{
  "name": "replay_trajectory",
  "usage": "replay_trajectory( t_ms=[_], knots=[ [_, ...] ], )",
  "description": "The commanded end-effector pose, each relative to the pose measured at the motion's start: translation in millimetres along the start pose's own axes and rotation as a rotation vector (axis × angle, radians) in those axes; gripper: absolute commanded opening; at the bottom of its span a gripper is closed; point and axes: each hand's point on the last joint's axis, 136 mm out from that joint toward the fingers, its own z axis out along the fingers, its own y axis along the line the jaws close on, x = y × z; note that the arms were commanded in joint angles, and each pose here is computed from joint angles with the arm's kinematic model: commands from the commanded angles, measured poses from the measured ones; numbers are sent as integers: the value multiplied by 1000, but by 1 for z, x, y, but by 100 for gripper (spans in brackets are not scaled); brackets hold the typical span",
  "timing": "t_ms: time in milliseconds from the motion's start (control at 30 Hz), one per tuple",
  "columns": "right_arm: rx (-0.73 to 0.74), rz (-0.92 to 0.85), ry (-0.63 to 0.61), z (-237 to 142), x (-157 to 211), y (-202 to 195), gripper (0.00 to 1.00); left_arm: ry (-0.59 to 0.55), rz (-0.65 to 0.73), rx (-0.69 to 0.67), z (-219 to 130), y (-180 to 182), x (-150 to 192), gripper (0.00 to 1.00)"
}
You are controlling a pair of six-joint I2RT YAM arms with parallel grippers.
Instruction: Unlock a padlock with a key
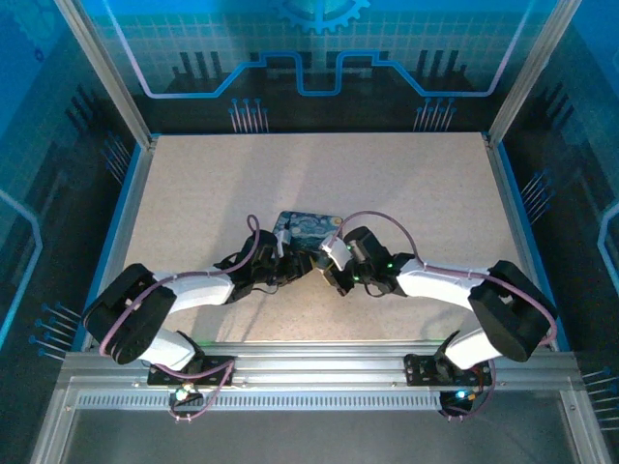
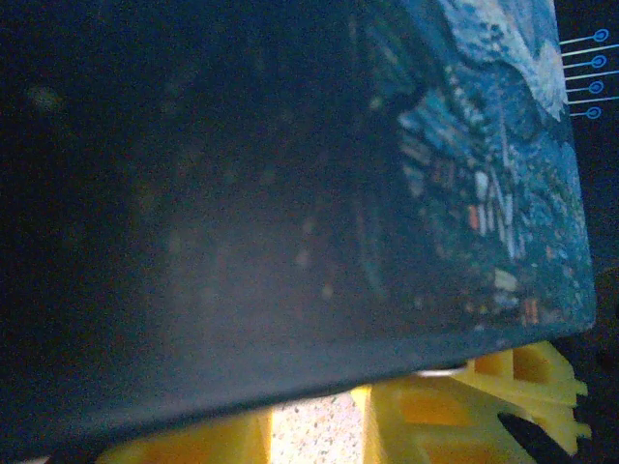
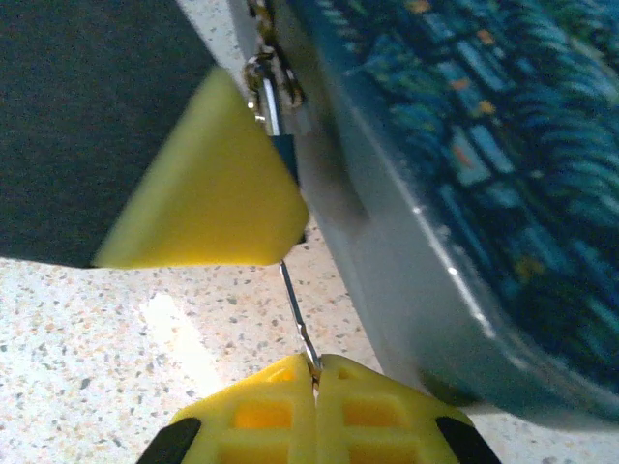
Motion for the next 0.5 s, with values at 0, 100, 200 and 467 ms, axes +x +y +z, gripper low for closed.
replay_trajectory(
  t_ms=[0, 100, 200, 467],
  knots=[
    [2, -22, -7, 2, -6, -7, 0, -10, 27, 67, -6, -27, -6, 25],
    [-16, -28, -11, 3, -3, -4, 0, -11, 27, 68, -7, -27, -7, 25],
    [-38, -28, -21, 4, -2, 0, 0, -12, 26, 66, -7, -27, -7, 25],
    [-66, -31, -16, 7, -4, 5, 0, -13, 24, 65, -7, -27, -7, 25]
  ],
)
